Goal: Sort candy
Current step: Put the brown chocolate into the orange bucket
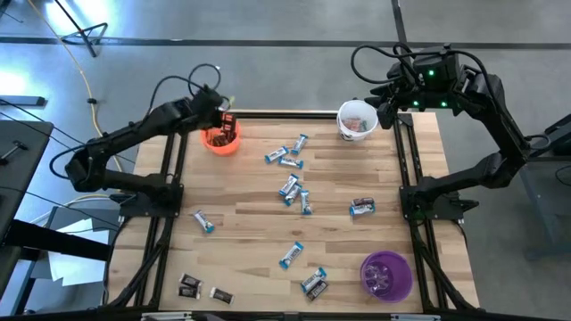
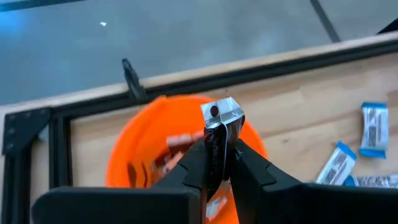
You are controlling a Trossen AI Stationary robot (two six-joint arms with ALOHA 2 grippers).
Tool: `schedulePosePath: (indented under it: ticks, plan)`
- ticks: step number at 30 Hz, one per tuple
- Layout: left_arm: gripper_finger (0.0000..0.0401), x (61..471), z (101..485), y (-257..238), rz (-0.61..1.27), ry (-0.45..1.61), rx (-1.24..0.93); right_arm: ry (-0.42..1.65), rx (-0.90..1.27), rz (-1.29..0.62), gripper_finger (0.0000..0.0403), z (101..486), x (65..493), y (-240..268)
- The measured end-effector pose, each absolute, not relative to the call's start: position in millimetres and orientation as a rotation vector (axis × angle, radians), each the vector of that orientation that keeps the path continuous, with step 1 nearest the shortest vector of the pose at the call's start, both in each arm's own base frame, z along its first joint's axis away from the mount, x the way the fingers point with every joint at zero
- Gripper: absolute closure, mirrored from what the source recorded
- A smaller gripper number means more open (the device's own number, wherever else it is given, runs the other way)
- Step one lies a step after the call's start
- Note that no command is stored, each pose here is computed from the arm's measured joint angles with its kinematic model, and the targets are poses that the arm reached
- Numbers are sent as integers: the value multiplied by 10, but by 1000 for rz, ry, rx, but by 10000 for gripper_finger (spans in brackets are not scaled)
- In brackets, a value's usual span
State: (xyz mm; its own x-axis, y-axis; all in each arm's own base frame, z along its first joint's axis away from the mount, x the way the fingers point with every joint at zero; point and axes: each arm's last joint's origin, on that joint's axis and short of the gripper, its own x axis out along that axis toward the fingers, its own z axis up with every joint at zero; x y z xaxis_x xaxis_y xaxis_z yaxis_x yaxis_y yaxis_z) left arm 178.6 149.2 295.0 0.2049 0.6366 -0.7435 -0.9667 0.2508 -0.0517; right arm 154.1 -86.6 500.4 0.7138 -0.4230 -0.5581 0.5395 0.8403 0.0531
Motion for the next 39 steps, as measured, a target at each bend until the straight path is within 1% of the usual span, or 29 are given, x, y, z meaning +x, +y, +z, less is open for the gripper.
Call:
schedulePosePath:
  ticks: [2,6,9,14,17,22,29,34,39]
  plan:
    - [368,1748,2953,1592,1204,663,-601,562,219,-538,253,5003,1541,-867]
    - [359,1689,2917,1722,1158,658,-693,562,219,-538,253,5003,1541,-866]
    - [338,1680,2887,1762,1137,670,-726,561,219,-538,253,5004,1541,-866]
    - [305,1682,2885,1758,1117,690,-698,561,219,-538,253,5004,1542,-867]
    - [299,1683,2884,1757,1109,696,-693,562,219,-538,253,5003,1543,-867]
    - [298,1731,2877,1703,1027,706,-733,561,219,-538,253,5004,1541,-866]
    - [298,1942,2876,1459,854,707,-843,562,219,-538,253,5003,1541,-866]
    - [298,2162,2876,1108,739,734,-877,562,219,-538,253,5003,1542,-867]
    - [298,2360,2893,664,677,717,-928,562,219,-538,253,5003,1543,-867]
